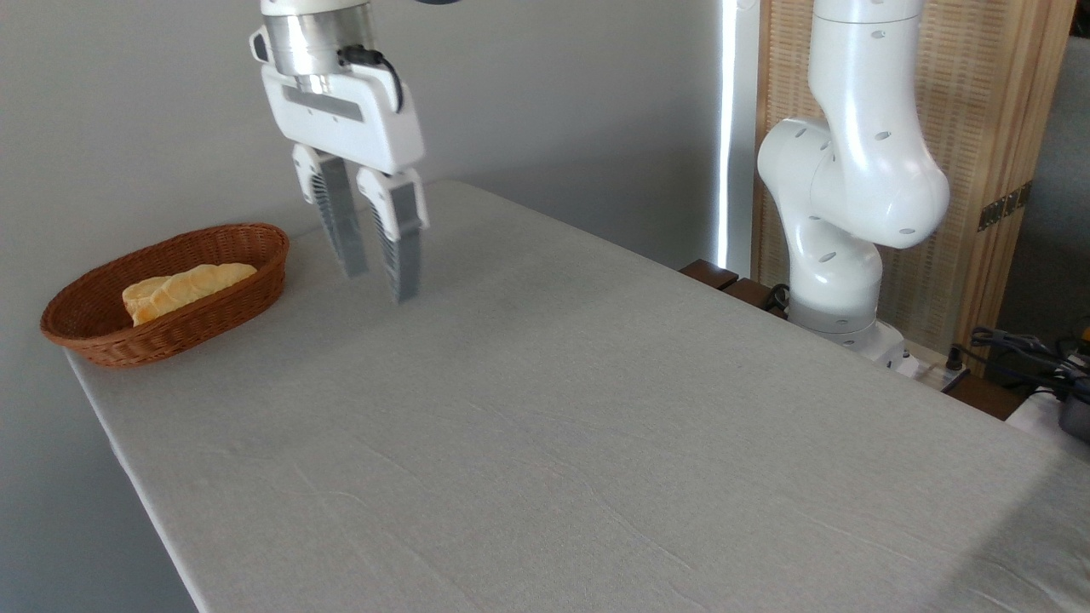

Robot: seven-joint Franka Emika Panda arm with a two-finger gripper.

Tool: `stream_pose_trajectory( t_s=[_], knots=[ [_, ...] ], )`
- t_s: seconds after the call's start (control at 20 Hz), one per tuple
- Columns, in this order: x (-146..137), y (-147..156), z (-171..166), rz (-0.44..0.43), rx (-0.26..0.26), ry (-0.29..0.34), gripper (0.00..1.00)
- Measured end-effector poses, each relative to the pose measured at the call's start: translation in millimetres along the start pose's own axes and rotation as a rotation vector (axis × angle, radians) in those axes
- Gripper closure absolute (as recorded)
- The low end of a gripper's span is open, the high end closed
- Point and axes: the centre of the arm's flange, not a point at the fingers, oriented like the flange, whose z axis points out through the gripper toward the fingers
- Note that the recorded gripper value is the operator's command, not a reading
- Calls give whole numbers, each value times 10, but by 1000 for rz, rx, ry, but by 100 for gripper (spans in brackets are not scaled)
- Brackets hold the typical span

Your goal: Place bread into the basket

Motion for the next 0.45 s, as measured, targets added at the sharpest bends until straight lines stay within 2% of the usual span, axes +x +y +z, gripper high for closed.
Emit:
stream_pose_trajectory(
  t_s=[0.3, 0.45],
  knots=[
    [-558, -583, 46, 10, -45, -53, 0],
    [-620, -621, 68, 0, -93, -48, 0]
  ],
)
